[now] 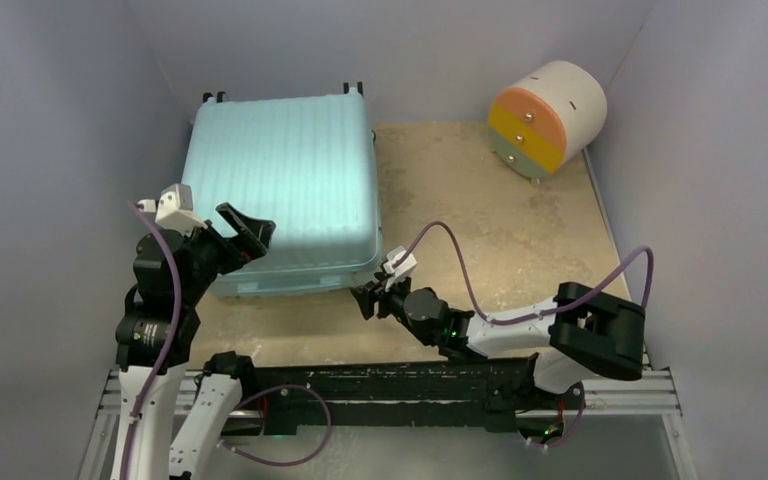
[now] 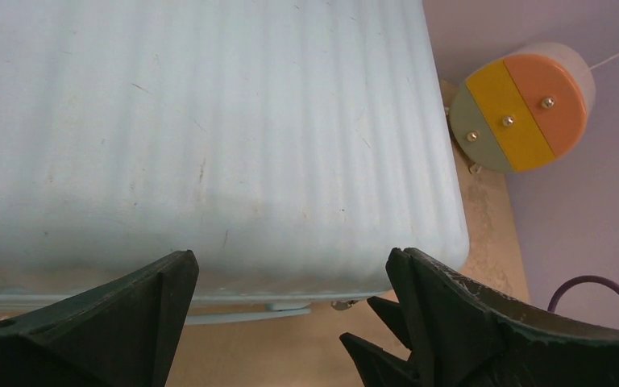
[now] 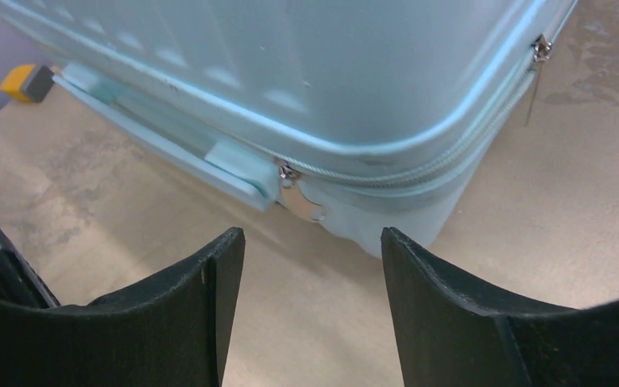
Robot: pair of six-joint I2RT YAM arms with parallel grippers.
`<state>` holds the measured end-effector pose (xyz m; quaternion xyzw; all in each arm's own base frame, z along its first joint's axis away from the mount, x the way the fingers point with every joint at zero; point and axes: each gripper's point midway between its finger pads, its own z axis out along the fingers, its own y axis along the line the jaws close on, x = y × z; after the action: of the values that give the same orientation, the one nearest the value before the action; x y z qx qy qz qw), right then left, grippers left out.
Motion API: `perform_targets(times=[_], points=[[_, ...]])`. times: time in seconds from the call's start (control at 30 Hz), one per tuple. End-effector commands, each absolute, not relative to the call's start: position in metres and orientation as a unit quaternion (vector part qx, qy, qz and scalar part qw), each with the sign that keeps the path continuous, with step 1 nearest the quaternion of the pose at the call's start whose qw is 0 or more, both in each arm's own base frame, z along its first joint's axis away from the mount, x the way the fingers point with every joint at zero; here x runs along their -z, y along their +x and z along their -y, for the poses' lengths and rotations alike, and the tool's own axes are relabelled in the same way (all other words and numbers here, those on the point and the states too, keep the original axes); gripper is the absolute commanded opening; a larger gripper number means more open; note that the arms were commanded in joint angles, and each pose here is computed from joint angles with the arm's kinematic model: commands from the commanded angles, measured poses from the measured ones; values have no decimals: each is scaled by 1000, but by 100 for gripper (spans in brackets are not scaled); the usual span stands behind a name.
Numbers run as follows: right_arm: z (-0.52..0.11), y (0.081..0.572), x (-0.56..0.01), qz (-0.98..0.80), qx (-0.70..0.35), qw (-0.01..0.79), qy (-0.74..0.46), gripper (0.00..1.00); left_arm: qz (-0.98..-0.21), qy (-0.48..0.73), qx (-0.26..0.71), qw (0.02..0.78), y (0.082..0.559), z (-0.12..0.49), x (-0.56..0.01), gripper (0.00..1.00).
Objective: Pack the luggage
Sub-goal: Zip the luggage at the center of the board.
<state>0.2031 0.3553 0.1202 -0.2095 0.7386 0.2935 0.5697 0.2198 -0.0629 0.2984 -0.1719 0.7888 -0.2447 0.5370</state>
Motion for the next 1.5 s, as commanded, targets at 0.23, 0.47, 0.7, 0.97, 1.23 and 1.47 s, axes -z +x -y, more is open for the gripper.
perform_targets(times=[0.23,0.47,0.7,0.97,1.23,1.47], points=[[-385,225,-134,-760,-270,583,-101,52,-774,-248,176,555,218,29,-304,100],[-385,230,-122,-784,-250,564,-62,43,-773,-307,143,536,209,12,-287,100],[-390,233,-120,-796,-236,555,-52,33,-770,-339,133,523,199,5,-280,100],[-376,236,-108,-815,-189,547,-42,13,-783,-374,152,473,186,14,-265,100],[-341,234,-97,-818,-149,554,-30,0,-824,-322,212,414,180,48,-239,100],[-306,229,-94,-816,-111,565,-58,0,-829,-338,200,398,180,45,-217,100]])
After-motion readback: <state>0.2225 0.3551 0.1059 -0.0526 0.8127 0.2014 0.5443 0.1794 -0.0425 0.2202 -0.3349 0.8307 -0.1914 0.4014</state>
